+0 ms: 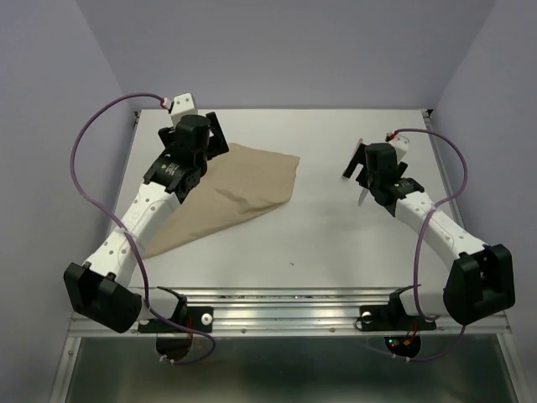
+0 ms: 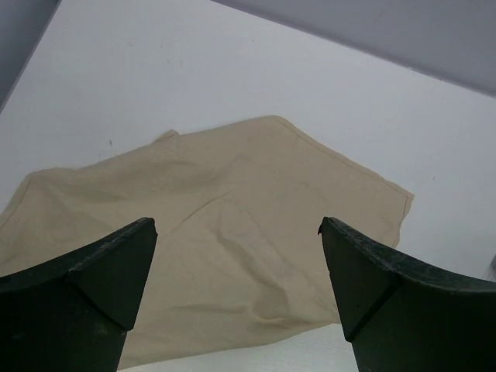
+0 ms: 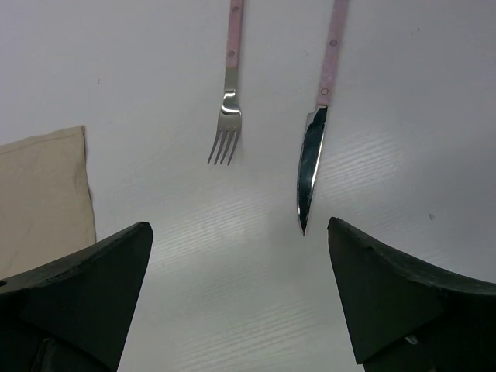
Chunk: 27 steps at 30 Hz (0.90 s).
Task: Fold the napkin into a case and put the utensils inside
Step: Move the crumpled napkin to the center of the board.
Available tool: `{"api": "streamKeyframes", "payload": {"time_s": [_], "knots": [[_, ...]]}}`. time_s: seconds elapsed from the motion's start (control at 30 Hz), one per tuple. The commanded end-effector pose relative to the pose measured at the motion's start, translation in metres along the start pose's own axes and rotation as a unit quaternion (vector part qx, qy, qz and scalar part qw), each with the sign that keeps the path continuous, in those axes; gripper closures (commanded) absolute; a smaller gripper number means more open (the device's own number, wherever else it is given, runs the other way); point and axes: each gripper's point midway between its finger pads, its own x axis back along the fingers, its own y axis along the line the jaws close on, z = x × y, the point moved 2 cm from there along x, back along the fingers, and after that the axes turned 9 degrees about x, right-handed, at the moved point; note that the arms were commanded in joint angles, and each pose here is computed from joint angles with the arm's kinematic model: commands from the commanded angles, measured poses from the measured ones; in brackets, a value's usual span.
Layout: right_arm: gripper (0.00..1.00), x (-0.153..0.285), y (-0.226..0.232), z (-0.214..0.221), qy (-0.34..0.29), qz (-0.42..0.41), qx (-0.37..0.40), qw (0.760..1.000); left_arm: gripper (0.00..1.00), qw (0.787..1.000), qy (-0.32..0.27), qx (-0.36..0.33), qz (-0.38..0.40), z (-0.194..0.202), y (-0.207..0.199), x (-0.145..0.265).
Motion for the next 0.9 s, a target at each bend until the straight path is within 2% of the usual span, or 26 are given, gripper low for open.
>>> {"api": "streamKeyframes", "payload": {"time_s": [0.0, 0.27, 0.4, 0.5, 0.57, 0.6, 0.63, 0.8, 0.87], "knots": [[0.00, 0.002, 0.001, -0.009, -0.014, 0.005, -0.017, 1.000, 0.01, 1.000, -0.009, 0.016, -0.002, -0.007, -0.003, 0.001], [0.00, 0.012, 0.007, -0.009, -0.015, -0.032, -0.009, 0.999, 0.01, 0.999, 0.023, 0.022, -0.015, 0.007, 0.000, -0.010], [0.00, 0.017, 0.008, 0.003, -0.014, -0.062, 0.001, 0.998, 0.01, 0.998, 0.040, 0.022, -0.033, 0.035, 0.011, -0.024], [0.00, 0.019, 0.008, 0.007, -0.016, -0.072, -0.005, 0.997, 0.04, 0.994, 0.081, 0.047, -0.062, 0.059, 0.039, -0.043], [0.00, 0.017, 0.008, 0.013, -0.012, -0.072, -0.008, 0.997, 0.09, 0.983, 0.150, 0.068, -0.084, 0.092, 0.057, -0.059], [0.00, 0.015, 0.008, 0.017, -0.008, -0.073, -0.009, 0.997, 0.13, 0.977, 0.167, 0.075, -0.107, 0.100, 0.072, -0.065], [0.00, 0.012, 0.009, 0.021, -0.003, -0.074, -0.010, 0.997, 0.16, 0.965, 0.202, 0.065, -0.152, 0.128, 0.089, -0.076], [0.00, 0.007, 0.015, 0.029, 0.015, -0.084, -0.014, 0.996, 0.17, 0.952, 0.255, 0.073, -0.152, 0.168, 0.086, -0.091], [0.00, 0.006, 0.016, 0.031, 0.020, -0.085, -0.015, 0.996, 0.17, 0.951, 0.259, 0.077, -0.153, 0.178, 0.086, -0.095]]}}
